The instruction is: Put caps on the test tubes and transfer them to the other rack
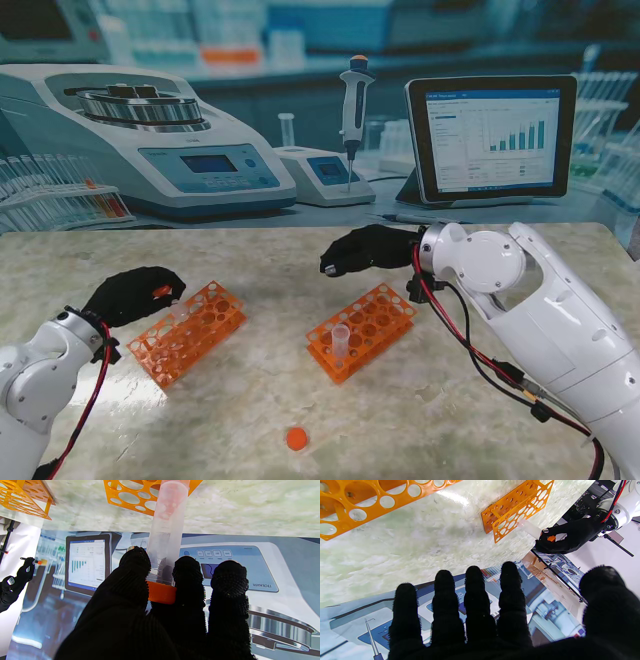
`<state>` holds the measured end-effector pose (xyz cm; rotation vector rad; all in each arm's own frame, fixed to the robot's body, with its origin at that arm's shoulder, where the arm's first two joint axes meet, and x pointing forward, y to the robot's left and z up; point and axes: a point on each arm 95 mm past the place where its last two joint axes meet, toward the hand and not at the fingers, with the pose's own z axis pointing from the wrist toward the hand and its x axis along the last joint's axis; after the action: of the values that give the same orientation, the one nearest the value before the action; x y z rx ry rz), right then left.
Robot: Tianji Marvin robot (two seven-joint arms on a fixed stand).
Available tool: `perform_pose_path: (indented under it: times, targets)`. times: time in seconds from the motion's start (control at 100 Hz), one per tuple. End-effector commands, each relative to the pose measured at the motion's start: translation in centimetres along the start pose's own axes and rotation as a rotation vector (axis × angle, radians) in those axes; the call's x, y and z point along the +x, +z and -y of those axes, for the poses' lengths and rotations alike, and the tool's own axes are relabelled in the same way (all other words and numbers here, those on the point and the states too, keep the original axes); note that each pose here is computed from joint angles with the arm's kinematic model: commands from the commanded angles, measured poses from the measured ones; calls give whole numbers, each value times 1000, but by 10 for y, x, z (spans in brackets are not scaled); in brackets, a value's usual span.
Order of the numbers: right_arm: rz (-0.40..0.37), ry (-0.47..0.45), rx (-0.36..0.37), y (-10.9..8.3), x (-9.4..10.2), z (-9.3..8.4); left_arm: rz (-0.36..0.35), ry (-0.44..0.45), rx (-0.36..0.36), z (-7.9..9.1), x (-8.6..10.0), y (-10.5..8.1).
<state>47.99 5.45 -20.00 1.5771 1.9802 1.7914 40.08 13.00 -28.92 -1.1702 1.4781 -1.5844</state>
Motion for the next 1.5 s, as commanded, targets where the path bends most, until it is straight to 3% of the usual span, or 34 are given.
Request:
perform_pose_path:
  times: [0.0, 0.55, 1.03, 1.49]
  targets:
    - [0, 0, 8, 0, 0, 4, 11, -1, -24, -10, -2, -3]
    - [1, -2, 14, -2, -1, 4, 22, -31, -27, -16, -3, 1]
    - [1, -3, 15, -2, -2, 3, 2, -18, -78, -9, 2, -7]
    - [2, -3, 19, -2, -2, 4, 24, -63, -83, -18, 0, -6]
